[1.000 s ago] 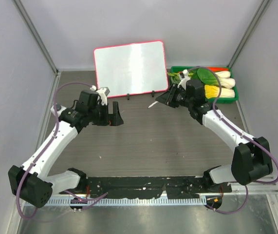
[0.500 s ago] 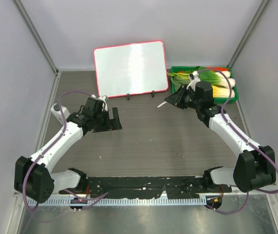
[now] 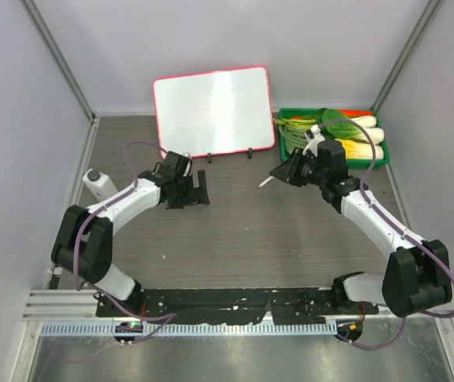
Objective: Write a sentence on the whiteboard
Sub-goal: Move the whiteboard to the center of the board.
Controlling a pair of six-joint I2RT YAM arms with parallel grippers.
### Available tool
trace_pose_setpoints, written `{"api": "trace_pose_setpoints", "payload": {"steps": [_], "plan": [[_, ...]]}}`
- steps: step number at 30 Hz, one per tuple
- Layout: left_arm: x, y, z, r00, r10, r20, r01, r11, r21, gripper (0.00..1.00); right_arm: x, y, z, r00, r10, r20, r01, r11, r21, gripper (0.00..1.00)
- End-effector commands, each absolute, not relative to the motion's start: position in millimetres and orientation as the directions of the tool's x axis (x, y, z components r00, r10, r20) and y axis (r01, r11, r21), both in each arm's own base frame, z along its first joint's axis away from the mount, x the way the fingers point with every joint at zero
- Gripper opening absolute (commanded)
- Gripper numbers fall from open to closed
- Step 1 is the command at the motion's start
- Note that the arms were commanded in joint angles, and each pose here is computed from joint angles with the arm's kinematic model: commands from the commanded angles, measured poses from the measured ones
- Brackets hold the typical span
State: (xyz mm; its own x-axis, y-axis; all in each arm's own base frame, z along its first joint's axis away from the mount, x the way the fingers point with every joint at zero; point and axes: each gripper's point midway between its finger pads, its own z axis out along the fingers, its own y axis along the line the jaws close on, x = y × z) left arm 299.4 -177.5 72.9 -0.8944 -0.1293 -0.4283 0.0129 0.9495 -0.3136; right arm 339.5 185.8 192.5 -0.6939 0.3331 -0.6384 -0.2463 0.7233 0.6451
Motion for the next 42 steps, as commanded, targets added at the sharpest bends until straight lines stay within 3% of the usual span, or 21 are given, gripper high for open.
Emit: {"api": "trace_pose_setpoints", "payload": {"steps": [1,6,15,20,26,33,38,40,42], "plan": [[353.2,-187.3,88.9,-0.817,-0.171,-0.551,0.005,0.953,-0.303,1.00,343.9,183.0,200.7,-0.645,0.359,-0.674,-0.270,0.718,0.641,0.02],[396.4,-201.7,90.0,-0.796,-0.151,-0.586,0.018,0.962,-0.273,0.97,347.8,182.4,195.2,-0.651,0.356,-0.671,-0.258,0.727,0.636,0.02],[455.0,-205.4,63.0,-0.820,-0.072,-0.568,-0.010,0.994,-0.111,0.82,346.7,180.4,196.0,-0.648,0.363,-0.670,-0.247,0.731,0.636,0.01],[473.2,-205.9,50.1,-0.827,-0.027,-0.562,-0.008,0.999,-0.036,0.75,342.8,177.7,197.4,-0.638,0.369,-0.676,-0.245,0.734,0.633,0.02],[490.9,-213.8,39.9,-0.838,-0.011,-0.546,-0.009,1.000,-0.007,0.54,340.6,178.7,193.6,-0.646,0.361,-0.672,-0.250,0.732,0.634,0.02],[501.2,-215.4,29.4,-0.846,0.014,-0.533,0.002,1.000,0.025,0.49,340.0,178.8,193.2,-0.645,0.351,-0.678,-0.261,0.733,0.628,0.01],[502.8,-218.0,19.2,-0.857,0.036,-0.515,0.020,0.999,0.035,0.25,338.3,180.3,189.0,-0.654,0.344,-0.673,-0.264,0.730,0.630,0.01],[503.8,-215.6,17.4,-0.860,0.040,-0.509,0.018,0.999,0.049,0.09,336.6,180.6,187.1,-0.659,0.342,-0.670,-0.264,0.729,0.632,0.02],[501.8,-214.5,15.6,-0.863,0.043,-0.503,0.019,0.998,0.053,0.00,334.9,180.4,186.6,-0.660,0.342,-0.670,-0.265,0.728,0.633,0.01]]}}
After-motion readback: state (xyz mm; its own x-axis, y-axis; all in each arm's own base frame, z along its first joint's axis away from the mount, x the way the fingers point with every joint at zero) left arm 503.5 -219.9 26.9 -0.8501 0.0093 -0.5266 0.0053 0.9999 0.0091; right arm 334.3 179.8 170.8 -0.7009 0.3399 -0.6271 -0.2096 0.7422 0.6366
